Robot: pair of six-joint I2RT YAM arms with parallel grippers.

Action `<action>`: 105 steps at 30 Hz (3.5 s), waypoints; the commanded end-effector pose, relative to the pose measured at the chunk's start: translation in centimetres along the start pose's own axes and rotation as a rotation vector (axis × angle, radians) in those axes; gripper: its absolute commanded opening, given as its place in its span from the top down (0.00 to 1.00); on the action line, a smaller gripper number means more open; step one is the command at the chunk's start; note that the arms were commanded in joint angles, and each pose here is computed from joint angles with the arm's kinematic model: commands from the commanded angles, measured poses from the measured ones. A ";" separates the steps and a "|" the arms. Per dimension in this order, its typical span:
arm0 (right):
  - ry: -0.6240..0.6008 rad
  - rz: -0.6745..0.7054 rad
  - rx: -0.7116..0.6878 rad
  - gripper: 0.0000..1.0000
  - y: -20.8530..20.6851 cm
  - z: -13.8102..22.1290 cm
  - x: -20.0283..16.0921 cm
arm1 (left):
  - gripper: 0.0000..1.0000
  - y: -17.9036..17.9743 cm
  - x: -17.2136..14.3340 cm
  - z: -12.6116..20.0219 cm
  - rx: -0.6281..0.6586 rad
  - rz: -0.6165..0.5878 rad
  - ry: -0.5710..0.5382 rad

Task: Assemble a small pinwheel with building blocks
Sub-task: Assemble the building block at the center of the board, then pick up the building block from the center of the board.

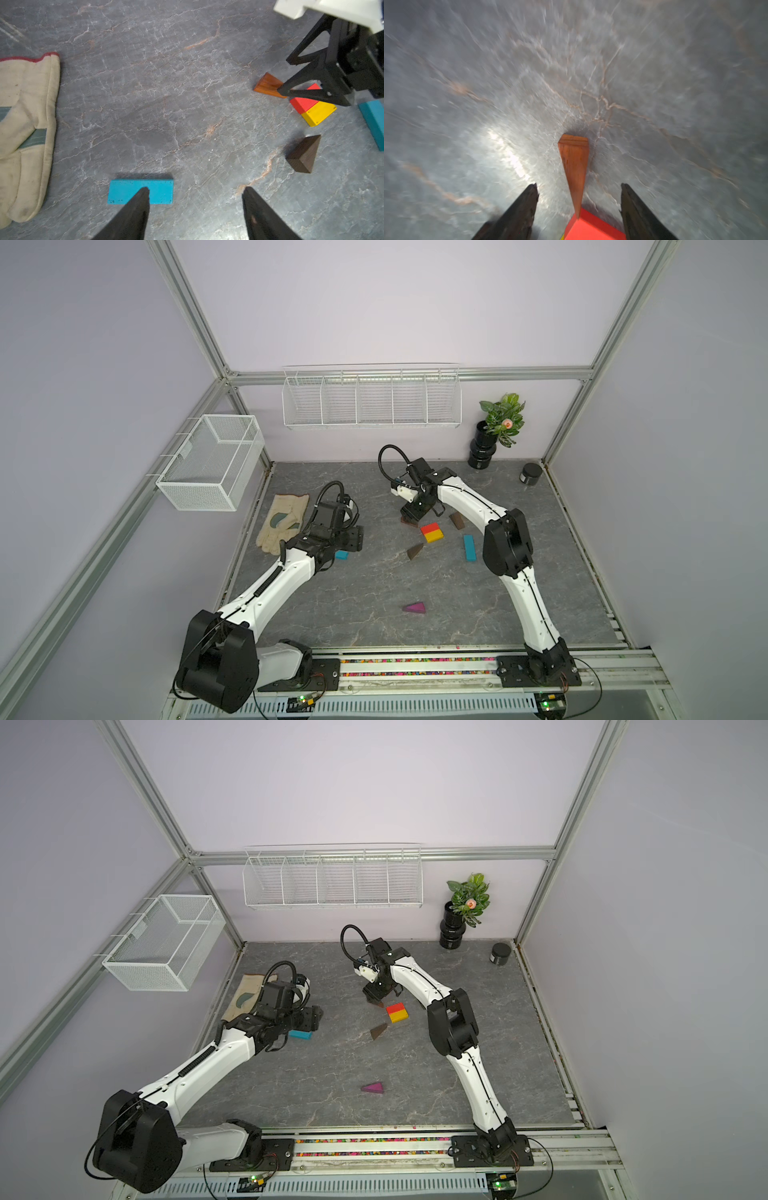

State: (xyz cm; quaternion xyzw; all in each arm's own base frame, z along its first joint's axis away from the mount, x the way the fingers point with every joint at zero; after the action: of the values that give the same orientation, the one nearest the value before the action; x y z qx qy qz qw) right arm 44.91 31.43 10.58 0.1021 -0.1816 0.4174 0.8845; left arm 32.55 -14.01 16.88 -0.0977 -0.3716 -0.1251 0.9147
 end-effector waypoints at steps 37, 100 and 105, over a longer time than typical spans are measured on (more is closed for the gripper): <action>0.116 -0.528 -0.071 0.59 -11.8 -1.7 -13.1 | 0.26 -16.6 3.6 -7.2 -0.349 -0.148 0.164; -0.376 -1.033 0.489 0.71 -9.0 4.1 -8.6 | 0.93 -26.6 7.8 -21.2 -0.463 -0.016 0.218; -0.376 -1.046 0.426 0.45 -9.7 4.4 -9.2 | 1.00 -25.5 7.1 -21.9 -0.369 0.018 0.238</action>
State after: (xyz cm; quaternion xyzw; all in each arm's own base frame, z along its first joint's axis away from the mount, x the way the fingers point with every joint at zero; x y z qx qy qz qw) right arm 47.63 16.76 10.23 0.4287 -0.1890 -0.0827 0.8796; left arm 43.01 -45.61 9.65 -0.2815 -0.2140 -0.2194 0.9093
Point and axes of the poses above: each gripper's point midway between its finger pads, its own z axis back along the fingers, its own y axis along the line the jaws close on, x = y × z, the point moved 2 cm from there along z, back along the fingers, and after that the axes turned 1 degree about -z, right-handed, at the moved point
